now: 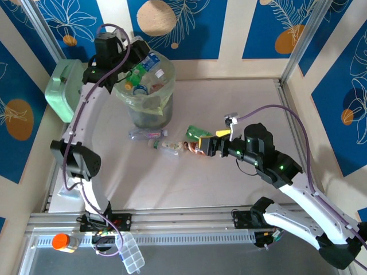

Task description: Put the plastic bottles in the bin

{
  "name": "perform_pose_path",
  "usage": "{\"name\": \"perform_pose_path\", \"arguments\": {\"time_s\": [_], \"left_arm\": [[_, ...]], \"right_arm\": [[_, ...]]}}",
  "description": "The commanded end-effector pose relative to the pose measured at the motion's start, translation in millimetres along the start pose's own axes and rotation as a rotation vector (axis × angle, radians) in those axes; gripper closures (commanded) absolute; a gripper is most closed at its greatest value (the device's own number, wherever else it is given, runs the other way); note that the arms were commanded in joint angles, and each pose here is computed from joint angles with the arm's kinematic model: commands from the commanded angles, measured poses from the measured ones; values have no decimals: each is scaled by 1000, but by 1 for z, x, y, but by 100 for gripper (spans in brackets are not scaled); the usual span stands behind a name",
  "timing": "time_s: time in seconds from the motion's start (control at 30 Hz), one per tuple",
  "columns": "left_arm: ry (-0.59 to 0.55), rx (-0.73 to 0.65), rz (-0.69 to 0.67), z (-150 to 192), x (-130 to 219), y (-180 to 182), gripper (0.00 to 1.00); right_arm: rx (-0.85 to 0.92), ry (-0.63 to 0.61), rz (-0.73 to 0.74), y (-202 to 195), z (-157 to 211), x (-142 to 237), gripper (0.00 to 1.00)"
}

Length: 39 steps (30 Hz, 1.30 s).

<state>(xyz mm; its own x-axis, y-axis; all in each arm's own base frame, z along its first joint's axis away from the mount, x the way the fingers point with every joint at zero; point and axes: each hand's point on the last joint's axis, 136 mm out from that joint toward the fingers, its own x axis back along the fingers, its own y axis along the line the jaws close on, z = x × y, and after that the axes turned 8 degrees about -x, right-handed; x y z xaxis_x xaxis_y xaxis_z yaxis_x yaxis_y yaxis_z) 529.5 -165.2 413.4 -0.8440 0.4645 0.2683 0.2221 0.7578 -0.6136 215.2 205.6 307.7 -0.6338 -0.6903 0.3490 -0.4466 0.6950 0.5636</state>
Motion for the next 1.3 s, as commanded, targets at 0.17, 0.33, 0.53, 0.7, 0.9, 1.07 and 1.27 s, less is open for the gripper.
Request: {"name": "perform_pose_path", "arguments": {"time_s": [0.17,0.33,0.53,0.7,0.9,1.07,1.27], "left_arm": [[18,122,-26,2,-43,35,48],[107,130,-91,22,-66,59,47],[190,126,-97,48,-82,69,35],[200,78,-92,46,-75,67,20],[131,32,-87,18,-51,53,17],[85,-32,-130,2,-28,47,20],[97,-98,-170,5,-17,50,42]], "right_arm": [[7,-35,-28,9,-15,8,7],[12,-24,-16,6,-13,5,7],[20,-22,2,1,-11,5,7],[15,-18,10,-3,-8,2,7],[0,-19,9,-5,-8,2,7],[-5,-19,7,-5,-8,2,7],[-15,-14,5,-5,-6,2,7]]}}
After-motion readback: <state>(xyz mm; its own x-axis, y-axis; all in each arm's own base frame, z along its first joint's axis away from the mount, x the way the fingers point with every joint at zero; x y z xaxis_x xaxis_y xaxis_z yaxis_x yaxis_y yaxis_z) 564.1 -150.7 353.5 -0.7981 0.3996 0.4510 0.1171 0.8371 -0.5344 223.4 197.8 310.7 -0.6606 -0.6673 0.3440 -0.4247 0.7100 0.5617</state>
